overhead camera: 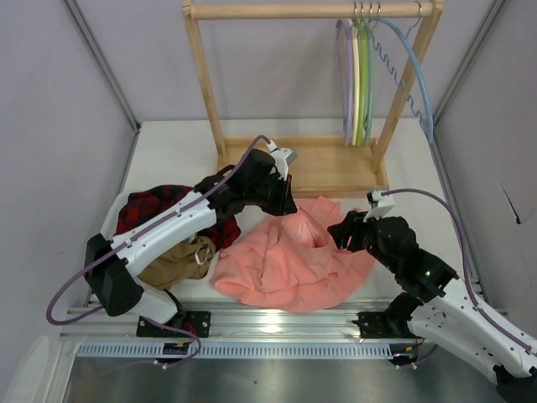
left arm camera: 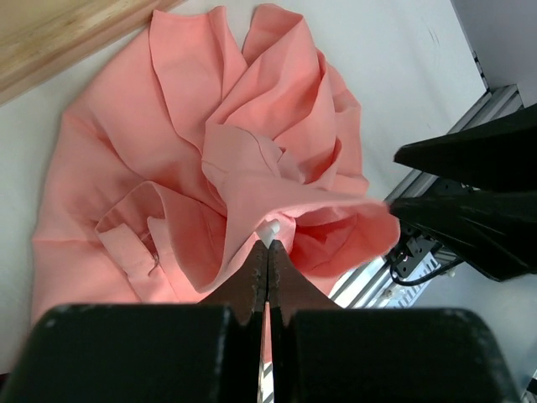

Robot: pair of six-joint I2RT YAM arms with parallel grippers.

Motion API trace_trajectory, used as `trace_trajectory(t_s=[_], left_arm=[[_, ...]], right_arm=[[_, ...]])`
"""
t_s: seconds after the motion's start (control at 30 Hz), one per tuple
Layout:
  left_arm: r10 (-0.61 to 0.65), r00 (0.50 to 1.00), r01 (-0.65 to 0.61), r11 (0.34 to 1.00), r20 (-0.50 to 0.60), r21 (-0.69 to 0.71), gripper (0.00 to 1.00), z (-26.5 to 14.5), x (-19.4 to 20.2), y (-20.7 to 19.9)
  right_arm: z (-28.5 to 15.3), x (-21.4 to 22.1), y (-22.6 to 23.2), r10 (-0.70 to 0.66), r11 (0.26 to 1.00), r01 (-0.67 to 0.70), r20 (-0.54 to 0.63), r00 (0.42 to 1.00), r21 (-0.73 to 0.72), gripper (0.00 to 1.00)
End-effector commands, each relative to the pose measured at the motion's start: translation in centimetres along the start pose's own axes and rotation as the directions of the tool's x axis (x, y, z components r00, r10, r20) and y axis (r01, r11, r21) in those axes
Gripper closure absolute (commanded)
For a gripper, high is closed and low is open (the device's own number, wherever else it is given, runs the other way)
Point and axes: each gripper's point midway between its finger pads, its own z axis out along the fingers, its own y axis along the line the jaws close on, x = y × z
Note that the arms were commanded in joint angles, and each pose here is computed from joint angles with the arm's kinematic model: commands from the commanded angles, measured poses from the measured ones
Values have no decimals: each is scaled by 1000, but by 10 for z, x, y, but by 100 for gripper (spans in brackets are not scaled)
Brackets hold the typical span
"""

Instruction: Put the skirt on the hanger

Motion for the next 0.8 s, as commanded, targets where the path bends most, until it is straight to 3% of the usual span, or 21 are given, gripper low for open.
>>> trace_trajectory(t_s=[0.0, 0.17, 0.37, 0.6, 0.77], left_arm=[[32, 999, -34, 997, 38, 64, 100, -22, -18, -15], [46, 998, -49, 997, 34, 65, 100, -25, -20, -14], [67, 997, -69, 995, 30, 68, 100, -33, -25, -16], [123, 992, -123, 992, 4, 35, 100, -46, -30, -14], [135, 991, -134, 990, -9, 48, 100, -50, -29, -17]], right_arm=[[-15, -44, 36, -97, 982, 115, 123, 988, -150, 46], [-28, -67, 55, -177, 952, 217, 186, 966, -217, 45], [-28, -72, 104, -220, 864, 300, 233, 947, -404, 48], [9, -46, 121, -401, 824, 452, 212, 891, -343, 54], [22, -48, 126, -432, 823, 488, 236, 870, -292, 56]])
